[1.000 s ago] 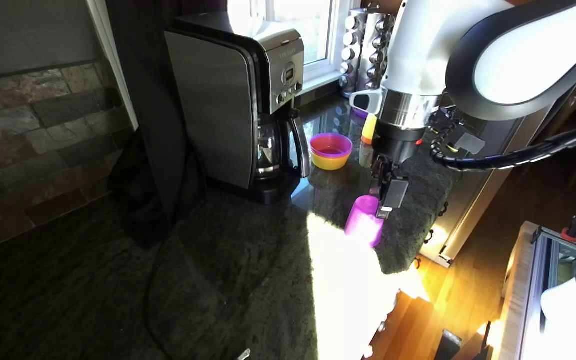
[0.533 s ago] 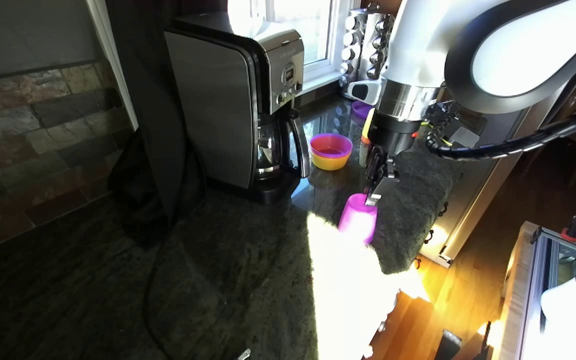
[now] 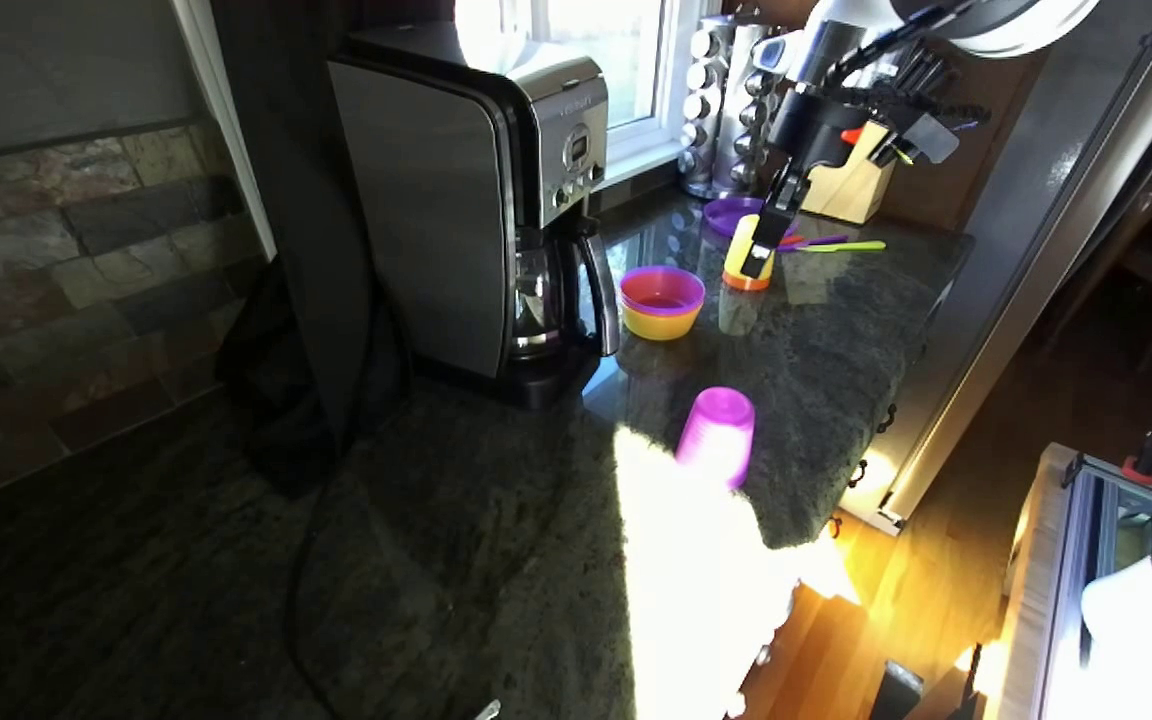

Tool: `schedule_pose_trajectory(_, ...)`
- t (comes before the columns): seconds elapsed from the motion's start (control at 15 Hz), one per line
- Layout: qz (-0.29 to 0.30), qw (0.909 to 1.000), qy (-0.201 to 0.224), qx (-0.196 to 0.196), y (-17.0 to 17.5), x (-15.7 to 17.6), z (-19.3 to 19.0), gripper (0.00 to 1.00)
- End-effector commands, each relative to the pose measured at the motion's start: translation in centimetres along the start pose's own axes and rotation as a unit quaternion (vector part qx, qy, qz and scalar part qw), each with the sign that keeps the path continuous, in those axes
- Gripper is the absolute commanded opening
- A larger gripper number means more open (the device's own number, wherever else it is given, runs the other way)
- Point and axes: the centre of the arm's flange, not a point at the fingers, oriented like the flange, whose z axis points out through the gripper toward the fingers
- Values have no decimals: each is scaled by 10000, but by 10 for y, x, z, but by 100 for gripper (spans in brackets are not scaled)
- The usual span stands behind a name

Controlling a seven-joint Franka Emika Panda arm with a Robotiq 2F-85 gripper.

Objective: Stack the cups

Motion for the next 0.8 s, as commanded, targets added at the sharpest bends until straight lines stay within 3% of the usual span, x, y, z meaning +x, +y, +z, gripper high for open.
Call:
schedule_pose_trajectory(0.0,312,9994,-19,151,11,-3,-24,34)
schedule_pose_trajectory(0.53,-394,9983,-435,54,-73,-16,37,93)
schedule_pose_trajectory(0.6,-415,9980,-479,14,-83,-20,46,99)
schedule_pose_trajectory(0.73,-435,9983,-376,-114,-100,-27,65,100)
